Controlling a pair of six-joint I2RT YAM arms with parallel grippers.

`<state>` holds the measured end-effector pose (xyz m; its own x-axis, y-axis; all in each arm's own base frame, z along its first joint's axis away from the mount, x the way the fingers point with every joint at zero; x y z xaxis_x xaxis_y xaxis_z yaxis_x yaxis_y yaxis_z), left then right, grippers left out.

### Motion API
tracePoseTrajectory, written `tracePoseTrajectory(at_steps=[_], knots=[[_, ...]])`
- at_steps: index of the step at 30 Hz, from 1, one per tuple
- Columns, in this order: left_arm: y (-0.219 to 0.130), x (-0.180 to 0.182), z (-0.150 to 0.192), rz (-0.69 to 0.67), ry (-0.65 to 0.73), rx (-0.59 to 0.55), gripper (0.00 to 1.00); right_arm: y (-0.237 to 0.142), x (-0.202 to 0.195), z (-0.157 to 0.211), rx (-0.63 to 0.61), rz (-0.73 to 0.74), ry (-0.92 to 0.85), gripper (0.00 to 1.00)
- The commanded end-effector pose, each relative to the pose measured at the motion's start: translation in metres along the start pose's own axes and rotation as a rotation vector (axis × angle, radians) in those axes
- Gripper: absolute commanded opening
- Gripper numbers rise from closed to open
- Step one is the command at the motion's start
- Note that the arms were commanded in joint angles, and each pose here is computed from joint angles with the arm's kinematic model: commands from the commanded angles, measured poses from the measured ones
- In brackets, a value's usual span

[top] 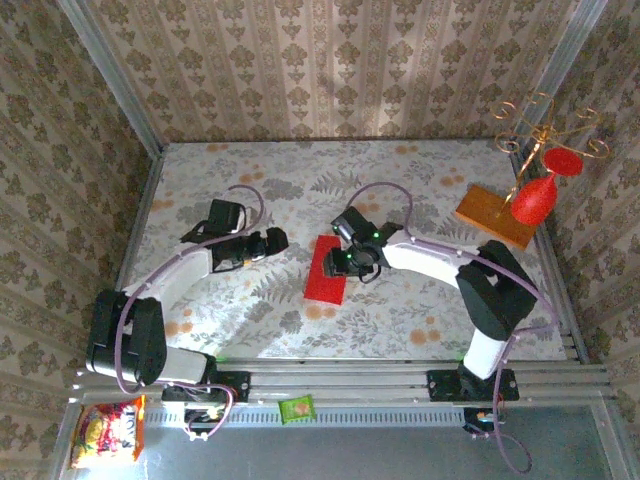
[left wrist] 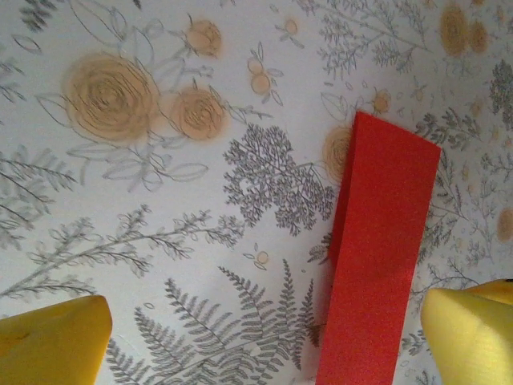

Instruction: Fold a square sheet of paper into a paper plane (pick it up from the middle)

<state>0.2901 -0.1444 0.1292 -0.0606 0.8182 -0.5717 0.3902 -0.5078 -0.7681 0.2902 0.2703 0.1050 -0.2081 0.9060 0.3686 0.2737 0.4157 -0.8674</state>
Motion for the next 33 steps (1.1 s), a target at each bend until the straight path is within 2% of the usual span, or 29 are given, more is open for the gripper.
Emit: tracePoseTrajectory(at_steps=[1,6,13,16,23,27,33], knots=[[0.007,-0.003,0.008,0.046,-0.085,0.003,0.99,0.009,-0.007,-0.011,-0.11,0.018,0.239,0.41],[0.017,-0.013,0.022,0.107,-0.117,0.058,0.94,0.029,-0.017,-0.005,-0.056,0.048,0.281,0.38],[0.031,-0.018,0.041,0.145,-0.12,0.151,0.75,0.051,-0.025,0.003,0.024,0.056,0.278,0.36],[0.035,-0.017,0.045,0.158,-0.121,0.176,0.66,0.06,-0.028,0.008,0.075,0.064,0.241,0.35],[0.045,-0.019,0.063,0.162,-0.105,0.262,0.54,0.07,-0.031,0.014,0.181,0.06,0.068,0.32],[0.053,-0.017,0.08,0.141,-0.098,0.308,0.48,0.067,-0.033,0.012,0.189,0.041,0.031,0.31],[0.064,-0.01,0.092,0.131,-0.111,0.316,0.41,0.067,-0.033,0.01,0.188,0.028,0.029,0.3]])
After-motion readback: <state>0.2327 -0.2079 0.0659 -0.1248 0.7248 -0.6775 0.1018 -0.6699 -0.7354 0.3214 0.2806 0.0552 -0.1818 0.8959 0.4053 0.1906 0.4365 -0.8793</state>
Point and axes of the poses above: each hand's point on the last joint's axis, 136 mm out from that joint toward the fingers, its own y axis out along the fingers, its own x axis along the line the jaws close on, z = x × y, the point moved 4 cm from there along -y, back along the fingers, and after that the axes turned 5 degrees about -y, right-handed, at the moved point
